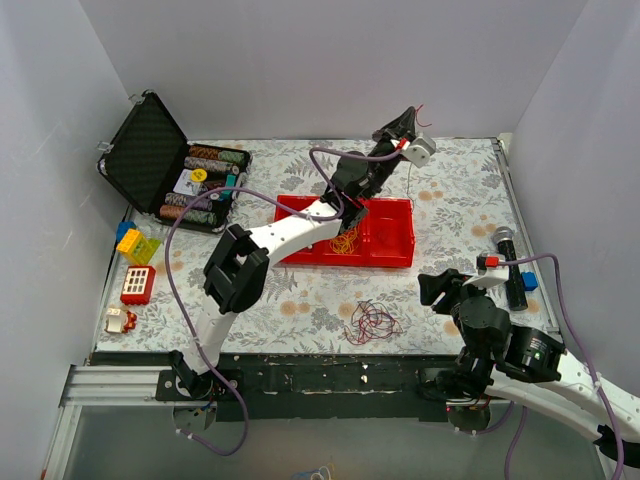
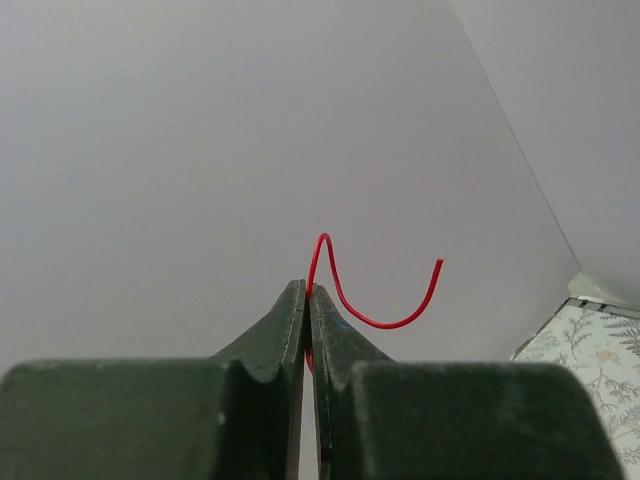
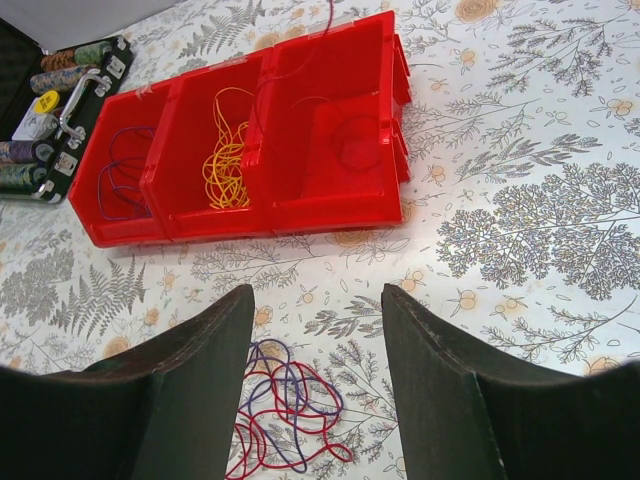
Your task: Untangle the cables
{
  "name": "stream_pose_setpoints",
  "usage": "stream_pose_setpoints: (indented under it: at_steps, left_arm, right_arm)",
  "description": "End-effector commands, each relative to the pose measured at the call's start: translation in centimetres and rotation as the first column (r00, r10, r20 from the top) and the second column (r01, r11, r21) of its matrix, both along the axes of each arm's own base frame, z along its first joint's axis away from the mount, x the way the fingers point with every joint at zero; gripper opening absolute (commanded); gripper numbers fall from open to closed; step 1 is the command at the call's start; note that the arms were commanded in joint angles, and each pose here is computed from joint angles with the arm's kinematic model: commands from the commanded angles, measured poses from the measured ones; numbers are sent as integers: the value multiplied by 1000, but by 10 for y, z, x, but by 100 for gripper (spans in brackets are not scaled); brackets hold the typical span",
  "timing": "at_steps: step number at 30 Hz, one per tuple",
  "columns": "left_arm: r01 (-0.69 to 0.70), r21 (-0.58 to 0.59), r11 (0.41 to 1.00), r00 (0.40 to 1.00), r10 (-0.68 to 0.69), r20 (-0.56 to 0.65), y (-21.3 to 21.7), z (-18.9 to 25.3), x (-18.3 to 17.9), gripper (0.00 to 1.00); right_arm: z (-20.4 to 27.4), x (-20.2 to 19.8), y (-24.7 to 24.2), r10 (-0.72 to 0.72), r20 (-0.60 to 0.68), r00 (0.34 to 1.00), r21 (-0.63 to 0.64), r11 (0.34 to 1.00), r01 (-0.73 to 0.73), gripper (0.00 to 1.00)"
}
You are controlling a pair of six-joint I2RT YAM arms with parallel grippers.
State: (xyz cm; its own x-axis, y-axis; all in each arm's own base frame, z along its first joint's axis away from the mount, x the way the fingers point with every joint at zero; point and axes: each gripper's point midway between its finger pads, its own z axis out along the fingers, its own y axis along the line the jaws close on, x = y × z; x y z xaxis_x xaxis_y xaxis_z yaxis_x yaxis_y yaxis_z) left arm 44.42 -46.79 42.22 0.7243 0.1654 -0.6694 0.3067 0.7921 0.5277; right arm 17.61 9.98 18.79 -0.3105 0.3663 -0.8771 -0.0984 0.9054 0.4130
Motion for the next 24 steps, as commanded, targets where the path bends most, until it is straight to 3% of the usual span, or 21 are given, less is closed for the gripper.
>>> stream_pose_setpoints:
  at_steps: [1, 12, 18, 24]
  left_arm:
    - [-29, -20, 999, 996, 27, -80, 12, -2, -1, 0]
    - [-141, 167, 976, 969, 171, -177, 59, -84, -4, 0]
    - [-185, 188, 965, 959, 219, -178, 85, -83, 1, 0]
    - [-109, 295, 949, 976, 158, -148, 67, -92, -11, 0]
  right_arm:
    - [11, 2, -6, -32, 26, 999, 32, 999, 31, 62]
    - [8, 0, -6, -23, 17, 1000, 31, 999, 22, 62]
    - [7, 0, -6, -24, 13, 1000, 23, 999, 24, 61]
    - [9, 2, -3, -26, 11, 1000, 18, 1000, 26, 61]
